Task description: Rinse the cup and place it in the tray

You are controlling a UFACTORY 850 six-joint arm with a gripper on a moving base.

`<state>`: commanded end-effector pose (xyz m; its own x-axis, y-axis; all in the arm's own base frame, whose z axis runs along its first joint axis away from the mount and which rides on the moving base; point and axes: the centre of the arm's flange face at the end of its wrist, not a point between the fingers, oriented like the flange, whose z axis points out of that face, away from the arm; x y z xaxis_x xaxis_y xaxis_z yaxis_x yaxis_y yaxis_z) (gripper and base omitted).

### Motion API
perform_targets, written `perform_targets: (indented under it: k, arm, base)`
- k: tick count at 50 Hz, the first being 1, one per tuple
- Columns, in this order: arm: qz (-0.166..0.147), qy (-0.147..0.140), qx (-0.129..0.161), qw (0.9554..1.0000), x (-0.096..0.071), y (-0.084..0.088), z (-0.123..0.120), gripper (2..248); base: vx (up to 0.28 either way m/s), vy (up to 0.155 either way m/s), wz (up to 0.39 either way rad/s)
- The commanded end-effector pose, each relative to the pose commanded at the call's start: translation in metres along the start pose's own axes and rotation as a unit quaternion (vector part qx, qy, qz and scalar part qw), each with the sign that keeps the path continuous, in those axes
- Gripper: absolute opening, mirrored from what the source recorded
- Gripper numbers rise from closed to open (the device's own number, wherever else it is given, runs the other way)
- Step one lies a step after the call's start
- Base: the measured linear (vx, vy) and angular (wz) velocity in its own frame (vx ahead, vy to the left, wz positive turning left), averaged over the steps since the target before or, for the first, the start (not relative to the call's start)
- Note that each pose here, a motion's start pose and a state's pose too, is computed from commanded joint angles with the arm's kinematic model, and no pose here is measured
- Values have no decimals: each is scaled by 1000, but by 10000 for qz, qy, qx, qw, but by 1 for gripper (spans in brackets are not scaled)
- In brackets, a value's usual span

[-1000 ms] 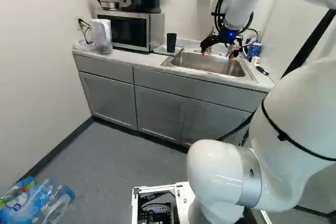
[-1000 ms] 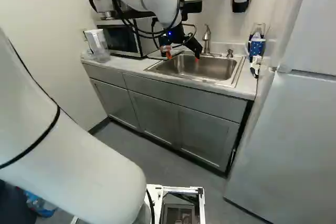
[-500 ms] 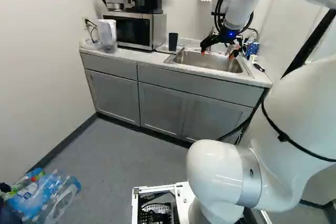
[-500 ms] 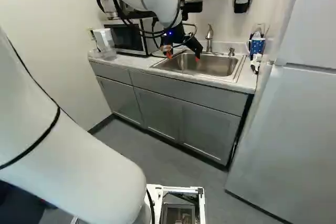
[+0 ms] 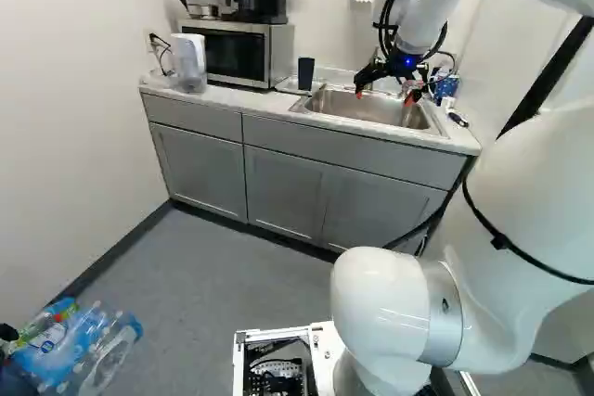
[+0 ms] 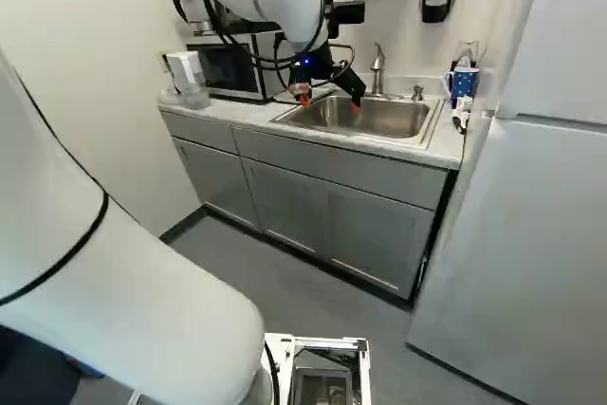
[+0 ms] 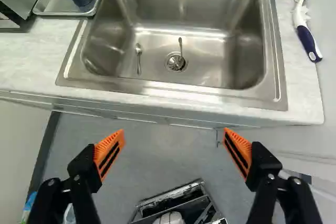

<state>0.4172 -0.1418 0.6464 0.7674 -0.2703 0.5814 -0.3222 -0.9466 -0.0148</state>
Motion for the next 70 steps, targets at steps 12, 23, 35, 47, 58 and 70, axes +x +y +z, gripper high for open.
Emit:
perform_targets:
  k: [12,23,35,47,58,70]
  arm:
    - [-27,63,16,10000,-5,-3,5,247]
    - [-66,153,39,9999,-11,-7,13,247]
    - [-120,281,74,9995,-21,-12,23,247]
    - [-189,446,121,9988,-34,-20,35,247]
    - [-264,631,178,9975,-50,-27,48,247]
    - [-357,862,254,9953,-71,-37,63,247]
  base:
    - [0,0,0]
    - [0,0,0]
    - [0,0,0]
    - [0,0,0]
    - [0,0,0]
    - [0,0,0]
